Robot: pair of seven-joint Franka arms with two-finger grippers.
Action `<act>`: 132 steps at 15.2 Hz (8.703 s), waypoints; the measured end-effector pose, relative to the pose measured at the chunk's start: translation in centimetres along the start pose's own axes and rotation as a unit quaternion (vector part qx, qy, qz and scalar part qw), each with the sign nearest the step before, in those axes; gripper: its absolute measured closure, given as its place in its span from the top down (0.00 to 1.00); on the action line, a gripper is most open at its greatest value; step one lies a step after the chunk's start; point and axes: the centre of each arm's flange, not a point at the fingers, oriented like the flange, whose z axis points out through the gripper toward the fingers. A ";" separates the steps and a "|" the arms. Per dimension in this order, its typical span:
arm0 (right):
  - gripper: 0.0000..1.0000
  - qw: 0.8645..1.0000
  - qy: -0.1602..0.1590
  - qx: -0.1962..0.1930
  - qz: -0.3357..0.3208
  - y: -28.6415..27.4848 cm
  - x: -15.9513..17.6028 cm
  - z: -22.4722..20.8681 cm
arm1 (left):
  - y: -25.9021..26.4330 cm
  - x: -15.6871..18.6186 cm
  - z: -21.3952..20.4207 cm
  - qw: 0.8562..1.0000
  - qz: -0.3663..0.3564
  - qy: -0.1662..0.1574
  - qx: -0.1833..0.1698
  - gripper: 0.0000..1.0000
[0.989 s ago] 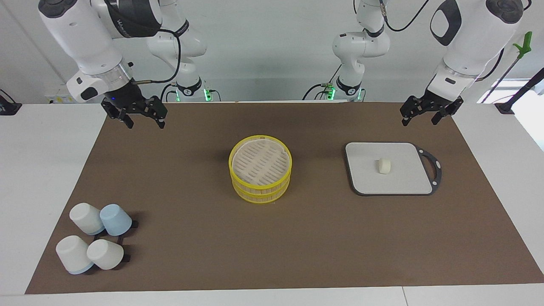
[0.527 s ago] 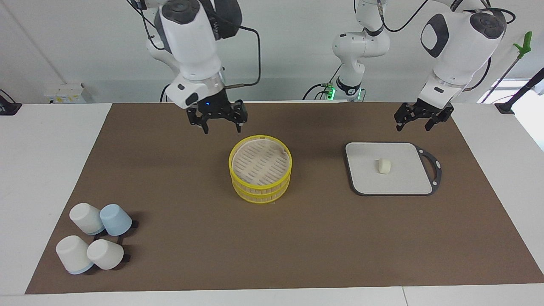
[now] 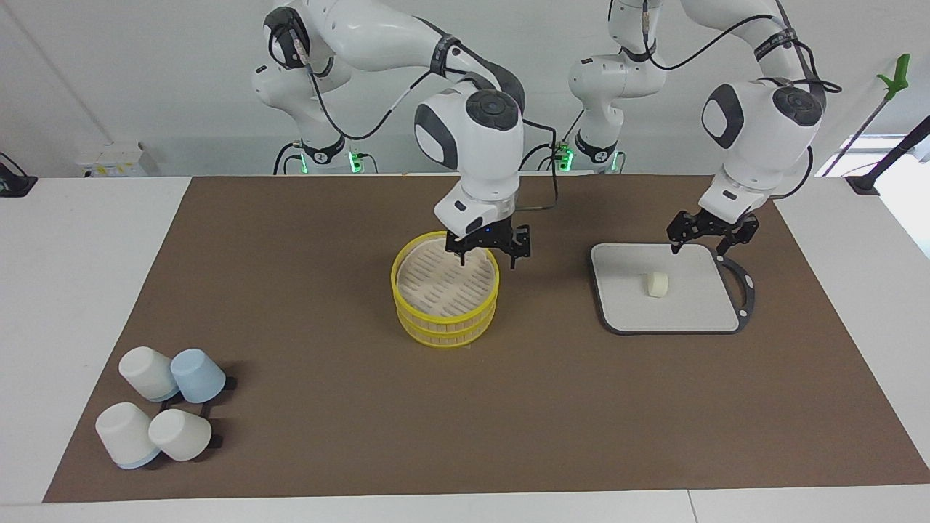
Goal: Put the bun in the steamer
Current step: 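Reach the left gripper to the bun while the right gripper reaches the lid, then grasp the bun with the left gripper while the right gripper grips the lid, then lift the lid off with the right gripper while the left gripper carries the bun, then lower the bun into the steamer basket and open the left gripper, then withdraw the left gripper while the right gripper brings the lid back, then lower the white lid onto the yellow steamer with the right gripper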
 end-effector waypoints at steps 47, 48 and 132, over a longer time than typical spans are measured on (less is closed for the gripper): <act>0.08 0.992 0.012 0.011 -0.121 0.1 -4.7 6.8 | 2.7 1.8 9.5 0.999 0.031 -0.016 -0.004 0.22; 0.08 0.992 0.012 0.011 -0.121 0.1 -4.7 6.7 | 3.1 2.2 8.4 0.999 0.028 -0.018 -0.005 0.22; 0.08 0.996 0.019 -0.031 -0.076 -0.8 -1.7 -0.6 | 4.1 3.3 -13.7 0.996 -0.072 -0.055 -0.007 1.00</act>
